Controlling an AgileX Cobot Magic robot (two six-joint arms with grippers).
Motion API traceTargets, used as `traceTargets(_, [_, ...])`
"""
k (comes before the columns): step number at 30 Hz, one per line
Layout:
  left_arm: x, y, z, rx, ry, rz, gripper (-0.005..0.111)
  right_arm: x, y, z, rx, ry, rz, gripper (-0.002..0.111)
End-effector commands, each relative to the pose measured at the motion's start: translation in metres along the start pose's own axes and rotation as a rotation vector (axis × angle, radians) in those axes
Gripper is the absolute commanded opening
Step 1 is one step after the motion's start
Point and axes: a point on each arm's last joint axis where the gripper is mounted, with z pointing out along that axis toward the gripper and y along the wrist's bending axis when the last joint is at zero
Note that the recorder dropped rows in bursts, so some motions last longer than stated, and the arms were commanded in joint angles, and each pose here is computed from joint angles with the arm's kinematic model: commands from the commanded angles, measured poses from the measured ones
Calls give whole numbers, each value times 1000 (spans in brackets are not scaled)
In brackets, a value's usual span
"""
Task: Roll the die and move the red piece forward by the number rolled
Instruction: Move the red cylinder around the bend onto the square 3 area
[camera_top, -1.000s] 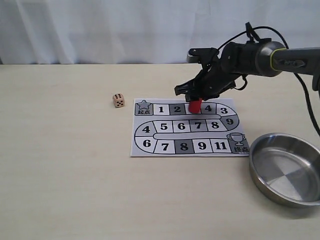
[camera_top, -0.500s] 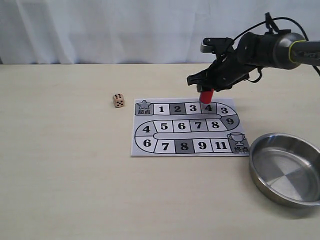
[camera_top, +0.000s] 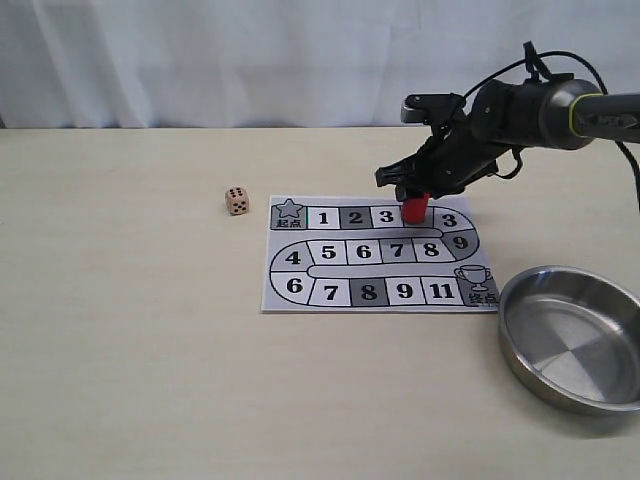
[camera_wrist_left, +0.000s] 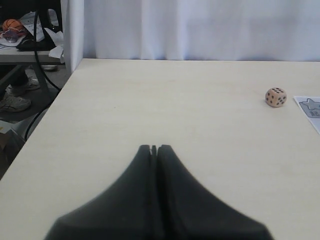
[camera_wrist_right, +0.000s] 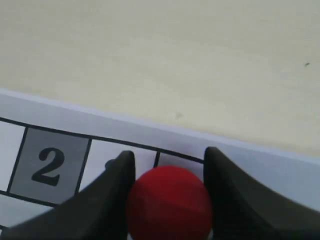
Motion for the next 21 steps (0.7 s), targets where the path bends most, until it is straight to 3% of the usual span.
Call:
traceTargets(1, [-1, 0, 0, 2, -11, -8, 0, -7, -2, -14, 8, -18, -20, 4])
traceTargets(11, [-1, 0, 0, 1, -11, -6, 0, -13, -36, -41, 52, -19, 19, 4])
traceTargets(21, [-1, 0, 0, 1, -11, -6, 0, 14, -48, -23, 66, -22, 80, 4])
